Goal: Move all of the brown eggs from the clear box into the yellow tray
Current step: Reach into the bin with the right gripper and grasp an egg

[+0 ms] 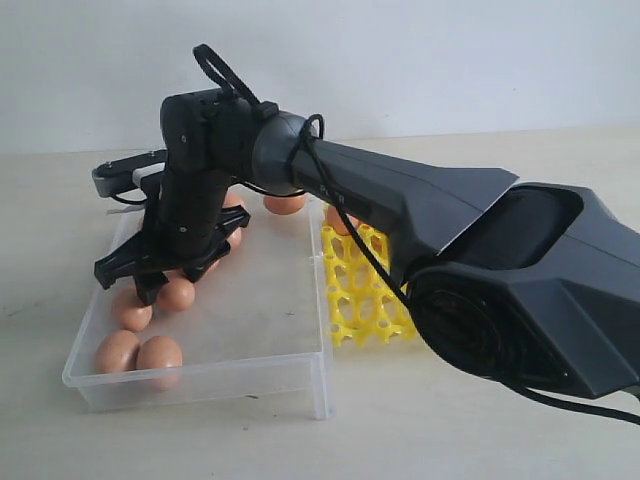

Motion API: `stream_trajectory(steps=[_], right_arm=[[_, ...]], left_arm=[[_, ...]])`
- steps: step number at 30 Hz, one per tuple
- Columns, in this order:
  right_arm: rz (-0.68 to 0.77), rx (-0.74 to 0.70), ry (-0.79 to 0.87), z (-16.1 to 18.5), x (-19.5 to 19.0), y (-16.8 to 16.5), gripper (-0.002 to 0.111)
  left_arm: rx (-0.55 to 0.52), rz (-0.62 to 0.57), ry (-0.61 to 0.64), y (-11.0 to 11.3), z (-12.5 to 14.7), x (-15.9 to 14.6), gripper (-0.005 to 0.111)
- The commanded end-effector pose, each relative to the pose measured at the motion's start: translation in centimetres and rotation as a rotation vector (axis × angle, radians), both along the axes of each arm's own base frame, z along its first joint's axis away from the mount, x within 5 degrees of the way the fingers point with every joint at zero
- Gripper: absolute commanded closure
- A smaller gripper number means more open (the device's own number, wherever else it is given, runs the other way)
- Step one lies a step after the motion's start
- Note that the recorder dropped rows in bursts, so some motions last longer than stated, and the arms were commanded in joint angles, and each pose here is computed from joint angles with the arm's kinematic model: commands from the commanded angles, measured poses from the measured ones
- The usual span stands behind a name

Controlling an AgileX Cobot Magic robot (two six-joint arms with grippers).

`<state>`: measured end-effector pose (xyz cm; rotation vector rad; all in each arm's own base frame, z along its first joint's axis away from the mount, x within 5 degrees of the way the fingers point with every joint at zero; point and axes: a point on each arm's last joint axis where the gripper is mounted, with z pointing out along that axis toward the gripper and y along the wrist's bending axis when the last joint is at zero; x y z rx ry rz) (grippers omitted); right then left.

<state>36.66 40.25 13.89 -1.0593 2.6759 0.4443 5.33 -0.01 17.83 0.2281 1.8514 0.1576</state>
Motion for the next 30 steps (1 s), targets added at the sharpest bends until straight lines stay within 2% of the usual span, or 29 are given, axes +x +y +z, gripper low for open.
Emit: stream_trajectory(steps=[1,12,30], right_arm=[[0.012,0.010,-0.019,-0.6,0.0,0.4,0.051],[0.009,-0.131,-0.034,-1.4,0.2,-0.7,0.054],[-0.001,-0.025,-0.141,-0.9,1.1,0.2,0.054]], left_arm=[[-0.006,0.000,-0.018,0.0,0.2,0.0,0.107],[-0.006,0.000,-0.018,0.0,0.2,0.0,0.107],[-0.006,0.000,-0.018,0.0,0.2,0.0,0.107]])
